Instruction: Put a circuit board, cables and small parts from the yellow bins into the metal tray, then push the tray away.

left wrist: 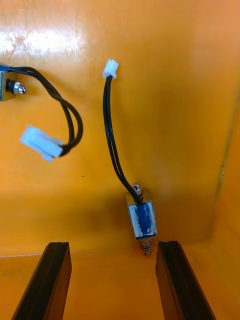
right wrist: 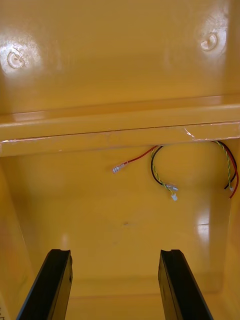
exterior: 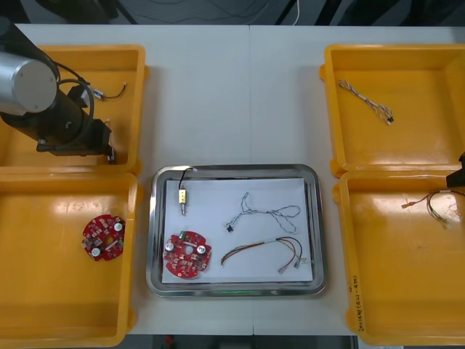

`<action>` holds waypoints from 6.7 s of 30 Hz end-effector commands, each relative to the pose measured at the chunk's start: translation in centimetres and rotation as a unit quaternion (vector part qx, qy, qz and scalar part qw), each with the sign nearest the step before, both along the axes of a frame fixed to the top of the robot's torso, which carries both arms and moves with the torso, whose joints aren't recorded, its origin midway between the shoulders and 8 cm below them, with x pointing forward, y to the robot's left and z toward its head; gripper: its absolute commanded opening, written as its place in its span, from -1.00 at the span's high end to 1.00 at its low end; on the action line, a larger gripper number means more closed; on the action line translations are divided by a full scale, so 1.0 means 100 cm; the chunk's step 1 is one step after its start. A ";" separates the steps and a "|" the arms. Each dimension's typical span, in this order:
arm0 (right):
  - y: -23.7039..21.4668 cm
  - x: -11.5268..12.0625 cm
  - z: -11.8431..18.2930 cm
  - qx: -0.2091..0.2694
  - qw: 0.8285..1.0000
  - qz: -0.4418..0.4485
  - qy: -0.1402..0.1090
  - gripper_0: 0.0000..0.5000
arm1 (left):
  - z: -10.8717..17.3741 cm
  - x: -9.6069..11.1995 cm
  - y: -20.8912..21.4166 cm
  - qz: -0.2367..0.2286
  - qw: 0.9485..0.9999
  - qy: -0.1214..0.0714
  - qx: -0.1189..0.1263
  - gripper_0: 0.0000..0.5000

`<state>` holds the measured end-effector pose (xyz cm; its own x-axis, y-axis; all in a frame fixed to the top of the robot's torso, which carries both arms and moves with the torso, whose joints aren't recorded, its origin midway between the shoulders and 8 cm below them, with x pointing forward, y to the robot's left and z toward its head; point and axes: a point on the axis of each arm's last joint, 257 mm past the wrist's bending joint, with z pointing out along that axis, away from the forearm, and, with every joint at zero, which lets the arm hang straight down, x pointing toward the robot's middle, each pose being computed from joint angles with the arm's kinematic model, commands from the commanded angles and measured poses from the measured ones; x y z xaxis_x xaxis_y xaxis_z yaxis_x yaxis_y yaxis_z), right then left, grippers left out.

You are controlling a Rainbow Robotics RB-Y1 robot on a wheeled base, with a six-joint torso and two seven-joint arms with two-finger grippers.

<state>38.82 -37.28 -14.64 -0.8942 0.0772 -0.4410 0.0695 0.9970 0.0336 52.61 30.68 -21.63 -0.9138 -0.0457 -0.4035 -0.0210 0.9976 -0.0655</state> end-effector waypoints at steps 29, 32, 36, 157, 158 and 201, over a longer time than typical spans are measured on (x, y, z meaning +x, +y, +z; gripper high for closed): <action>-0.012 -0.002 0.018 -0.022 1.000 0.003 -0.018 -1.00 | -0.001 0.023 -0.029 0.048 0.998 -0.003 -0.048 -1.00; -0.012 -0.001 0.018 -0.022 1.000 0.002 -0.019 -1.00 | -0.002 0.024 -0.028 0.048 0.998 -0.004 -0.045 -1.00; -0.012 -0.001 0.018 -0.022 1.000 0.003 -0.018 -1.00 | -0.004 0.025 -0.028 0.048 0.998 -0.007 -0.042 -1.00; -0.010 -0.002 0.019 -0.015 1.000 -0.001 -0.019 -1.00 | 0.011 -0.075 -0.231 0.049 0.997 -0.027 -0.044 1.00; -0.010 -0.002 0.019 -0.015 1.000 -0.001 -0.019 -1.00 | 0.009 -0.076 -0.231 0.048 0.998 -0.026 -0.042 1.00; -0.011 -0.002 0.019 -0.016 1.000 -0.005 -0.020 -1.00 | -0.037 -0.082 -0.246 0.066 0.995 -0.034 -0.060 -1.00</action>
